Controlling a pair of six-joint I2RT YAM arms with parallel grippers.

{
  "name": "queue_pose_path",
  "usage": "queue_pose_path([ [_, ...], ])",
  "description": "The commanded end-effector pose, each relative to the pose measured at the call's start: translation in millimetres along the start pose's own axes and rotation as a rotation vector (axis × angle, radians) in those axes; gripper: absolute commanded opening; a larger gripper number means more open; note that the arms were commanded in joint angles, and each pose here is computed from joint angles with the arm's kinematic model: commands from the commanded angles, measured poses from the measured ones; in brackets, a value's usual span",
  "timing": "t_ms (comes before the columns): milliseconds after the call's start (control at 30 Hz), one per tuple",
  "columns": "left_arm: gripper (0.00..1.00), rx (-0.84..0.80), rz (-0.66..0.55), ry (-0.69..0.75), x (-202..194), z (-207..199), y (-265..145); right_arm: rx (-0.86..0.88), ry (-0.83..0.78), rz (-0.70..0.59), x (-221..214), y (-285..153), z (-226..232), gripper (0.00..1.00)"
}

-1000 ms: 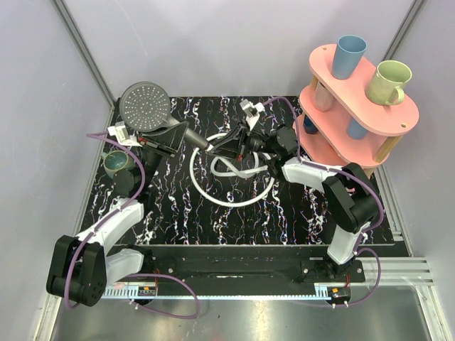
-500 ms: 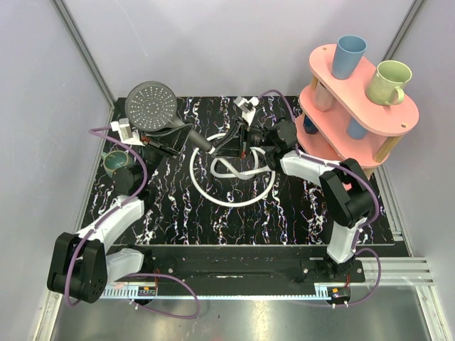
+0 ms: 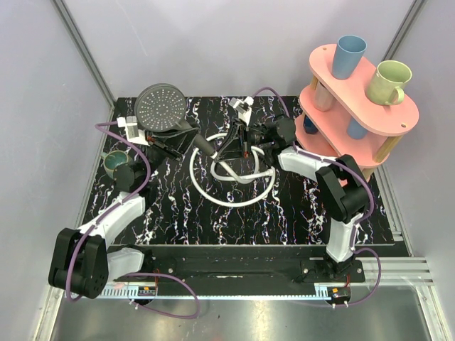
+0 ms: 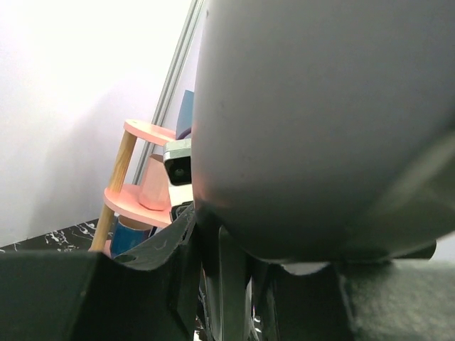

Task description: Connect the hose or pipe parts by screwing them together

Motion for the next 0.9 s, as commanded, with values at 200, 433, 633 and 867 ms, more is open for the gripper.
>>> queue_pose_path([
  [200,0.00,-0.276,0.033,0.248,-17,-34,-19,0.039,-0.124,-0.197,60,-4,24,0.09],
  [433,0.00,-0.143,0.054,0.197,-34,3,-28,-0.019,0.025,-0.187,23,-13,-37,0.11],
  [633,0.00,-0.024,0.074,0.157,-55,30,-41,-0.054,0.082,-0.183,3,-20,-69,0.17],
  [867,0.00,0.092,0.114,0.084,-80,57,-58,-0.087,0.173,-0.183,-17,-31,-103,0.27],
])
Point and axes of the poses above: each gripper's point midway between its finger pads, its own y axis out along the fingers, its own z axis along the line the jaws close on, x = y × z, the point moved 2 cm from there along -y, back along the fingers, and after that the axes turned 8 degrees about y, right-handed, at the moved point
